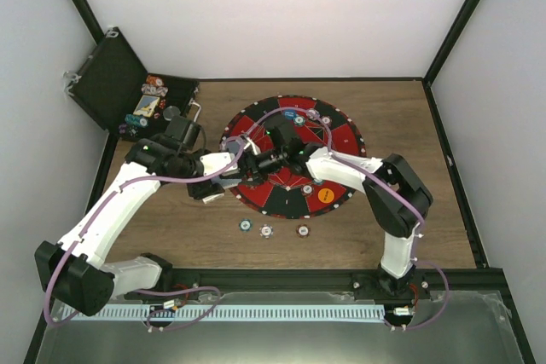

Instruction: Distribute texas hold em gaming equipment

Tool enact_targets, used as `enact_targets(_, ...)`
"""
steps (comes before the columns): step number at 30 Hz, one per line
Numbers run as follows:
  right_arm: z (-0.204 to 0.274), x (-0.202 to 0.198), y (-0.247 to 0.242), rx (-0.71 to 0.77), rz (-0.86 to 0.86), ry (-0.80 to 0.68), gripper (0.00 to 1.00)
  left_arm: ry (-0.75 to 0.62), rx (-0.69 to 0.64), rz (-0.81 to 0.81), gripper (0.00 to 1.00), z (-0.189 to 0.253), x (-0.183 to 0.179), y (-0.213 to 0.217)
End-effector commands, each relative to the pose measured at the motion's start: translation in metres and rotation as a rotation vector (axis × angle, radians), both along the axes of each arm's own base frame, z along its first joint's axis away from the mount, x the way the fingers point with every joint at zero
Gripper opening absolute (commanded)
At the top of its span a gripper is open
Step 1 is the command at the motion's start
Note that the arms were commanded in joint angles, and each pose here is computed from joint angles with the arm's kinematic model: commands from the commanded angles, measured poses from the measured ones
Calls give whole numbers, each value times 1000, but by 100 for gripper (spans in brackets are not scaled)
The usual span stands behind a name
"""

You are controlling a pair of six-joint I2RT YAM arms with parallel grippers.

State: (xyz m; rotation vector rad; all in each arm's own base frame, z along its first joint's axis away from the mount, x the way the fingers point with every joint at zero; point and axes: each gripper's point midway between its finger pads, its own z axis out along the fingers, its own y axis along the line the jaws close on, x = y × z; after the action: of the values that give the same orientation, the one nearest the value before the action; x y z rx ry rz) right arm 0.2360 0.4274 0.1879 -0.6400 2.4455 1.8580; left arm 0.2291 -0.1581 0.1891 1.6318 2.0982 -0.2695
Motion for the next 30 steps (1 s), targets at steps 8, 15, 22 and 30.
enact_targets(8, -15, 13, 4, -5, 1, 23, 78, -30, -45, -27, 4, 17, 3, -9)
enact_targets(15, -26, 23, -17, -28, -42, 34, 74, -33, -46, -26, 4, 17, 2, -8)
enact_targets(22, -21, 26, -25, -38, -56, 17, 70, -29, -49, -23, 4, 16, 3, -9)
enact_targets(30, 4, 27, -31, -35, -72, -58, 64, -20, -41, -21, 4, 7, 2, -8)
